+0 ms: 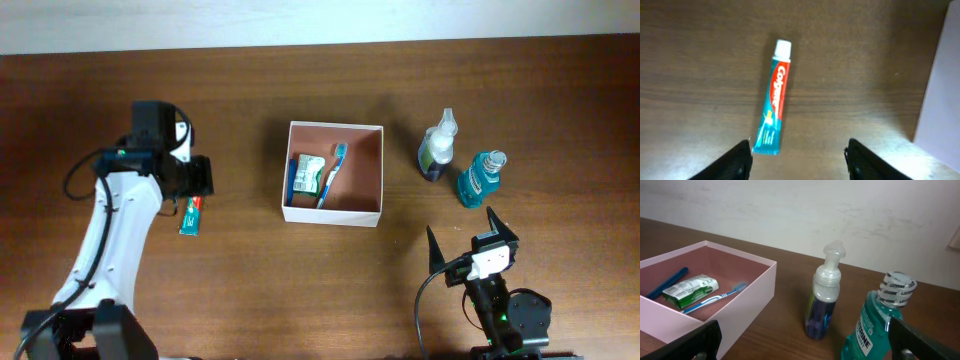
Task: Pack container
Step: 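Move the left gripper back over the Colgate toothpaste tube, then lower the left gripper and grasp the Colgate toothpaste tube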
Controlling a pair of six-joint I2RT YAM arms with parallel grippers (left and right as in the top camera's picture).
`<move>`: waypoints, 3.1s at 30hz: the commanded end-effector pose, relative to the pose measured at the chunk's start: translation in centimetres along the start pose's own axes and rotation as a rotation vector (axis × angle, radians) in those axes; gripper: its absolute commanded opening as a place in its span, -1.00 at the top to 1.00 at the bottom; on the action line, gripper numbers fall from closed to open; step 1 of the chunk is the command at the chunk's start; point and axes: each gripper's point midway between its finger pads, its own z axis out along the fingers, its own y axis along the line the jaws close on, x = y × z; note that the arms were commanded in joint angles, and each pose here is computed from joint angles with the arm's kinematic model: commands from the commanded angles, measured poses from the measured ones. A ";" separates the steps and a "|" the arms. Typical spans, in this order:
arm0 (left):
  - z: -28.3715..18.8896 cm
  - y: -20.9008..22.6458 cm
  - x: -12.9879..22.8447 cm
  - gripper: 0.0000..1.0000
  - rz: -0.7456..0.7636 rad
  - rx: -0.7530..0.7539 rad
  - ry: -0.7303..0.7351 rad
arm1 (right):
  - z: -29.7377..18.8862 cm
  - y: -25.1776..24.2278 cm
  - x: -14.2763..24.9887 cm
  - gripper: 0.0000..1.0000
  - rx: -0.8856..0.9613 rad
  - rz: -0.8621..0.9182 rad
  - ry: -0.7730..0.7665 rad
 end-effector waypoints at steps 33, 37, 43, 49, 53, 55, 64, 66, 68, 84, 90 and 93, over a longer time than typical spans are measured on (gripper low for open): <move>9.0 1.8 2.7 -0.89 0.215 0.005 -0.159 | 0.0 -0.2 0.2 -0.97 0.010 0.004 0.003; 10.7 1.9 3.8 -0.89 0.227 0.011 -0.107 | 0.0 -0.2 0.2 -0.97 0.010 0.004 0.003; 11.8 1.9 4.4 -0.79 0.226 0.014 -0.080 | 0.0 -0.2 0.2 -0.97 0.010 0.004 0.003; 11.7 1.7 4.6 0.06 0.201 0.025 -0.074 | 0.0 -0.2 0.2 -0.97 0.010 0.004 0.003; 11.5 -0.4 4.4 0.27 0.203 0.146 -0.092 | 0.0 -0.2 0.2 -0.97 0.010 0.004 0.003; 11.4 -1.0 4.4 0.27 0.204 0.185 -0.098 | 0.0 -0.2 0.3 -0.97 0.010 0.004 0.003; 11.3 -1.6 4.4 0.23 0.205 0.217 -0.098 | 0.0 -0.2 0.2 -0.97 0.010 0.004 0.003; 11.3 -1.6 4.4 0.18 0.206 0.217 -0.101 | 0.0 -0.2 0.2 -0.97 0.010 0.004 0.003; 11.3 -1.6 4.3 0.17 0.206 0.216 -0.105 | 0.0 -0.2 0.2 -0.97 0.010 0.004 0.003; 10.9 -1.6 3.9 0.85 0.134 0.219 -0.109 | 0.0 -0.2 0.2 -0.97 0.010 0.004 0.003; 7.2 -2.4 1.3 0.99 0.035 0.251 -0.173 | 0.0 -0.2 0.2 -0.97 0.010 0.004 0.003; 4.0 -3.4 -0.3 0.99 0.061 0.257 -0.224 | 0.0 -0.2 0.2 -0.97 0.010 0.004 0.003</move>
